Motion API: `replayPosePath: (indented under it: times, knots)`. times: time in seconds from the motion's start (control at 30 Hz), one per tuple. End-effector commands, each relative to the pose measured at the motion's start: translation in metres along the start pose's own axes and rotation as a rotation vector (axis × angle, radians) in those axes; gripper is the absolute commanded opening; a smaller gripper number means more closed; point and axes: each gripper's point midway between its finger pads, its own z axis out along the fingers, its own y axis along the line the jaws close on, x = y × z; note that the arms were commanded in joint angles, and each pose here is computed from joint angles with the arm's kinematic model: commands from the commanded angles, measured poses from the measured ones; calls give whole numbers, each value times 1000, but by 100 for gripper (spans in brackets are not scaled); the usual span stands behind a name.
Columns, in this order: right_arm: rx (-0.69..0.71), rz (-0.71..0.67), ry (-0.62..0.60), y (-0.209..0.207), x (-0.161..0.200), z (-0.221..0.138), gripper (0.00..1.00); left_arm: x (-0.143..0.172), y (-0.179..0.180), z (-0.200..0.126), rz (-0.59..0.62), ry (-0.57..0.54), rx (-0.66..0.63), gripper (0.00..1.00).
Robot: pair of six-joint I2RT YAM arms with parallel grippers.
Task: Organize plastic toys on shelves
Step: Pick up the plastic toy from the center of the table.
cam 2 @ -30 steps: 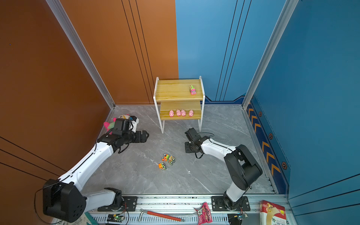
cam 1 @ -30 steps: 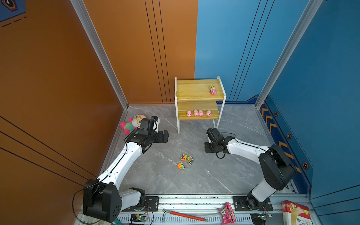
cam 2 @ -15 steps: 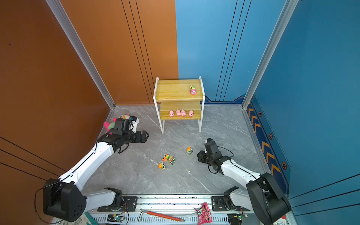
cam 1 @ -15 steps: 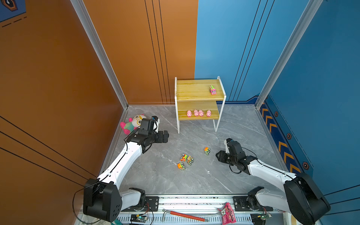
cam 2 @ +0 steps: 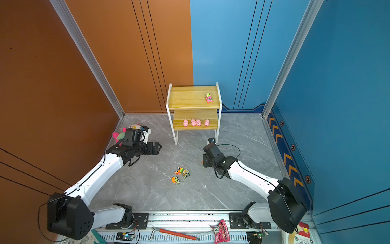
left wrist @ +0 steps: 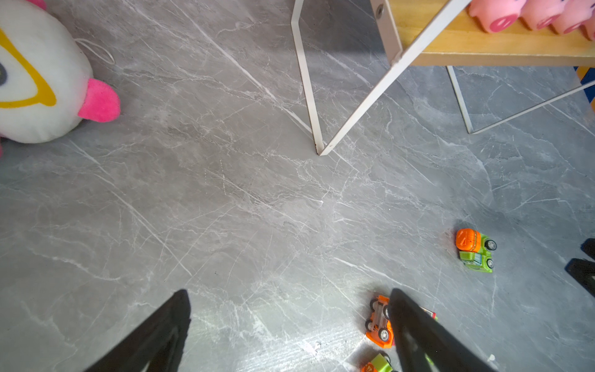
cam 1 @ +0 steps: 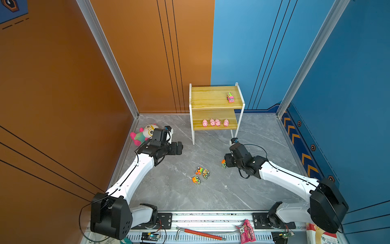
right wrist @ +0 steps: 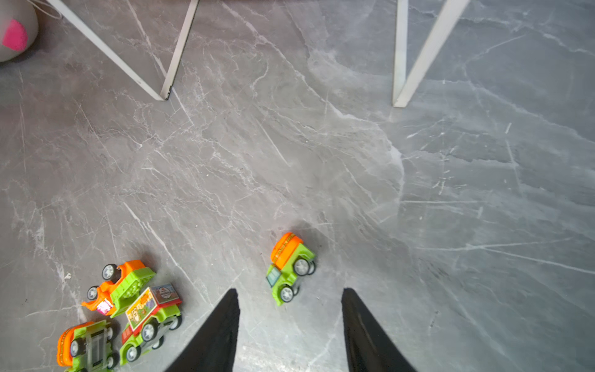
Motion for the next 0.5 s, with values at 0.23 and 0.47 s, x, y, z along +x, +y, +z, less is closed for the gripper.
replayPosePath:
  times: [0.23, 0.47]
  knots:
    - [254, -71, 187, -4, 34, 24, 58, -5, -9, -5, -7, -4, 30, 96]
    - [299, -35, 228, -10, 39, 44, 64, -4, -12, -6, 3, -6, 34, 96]
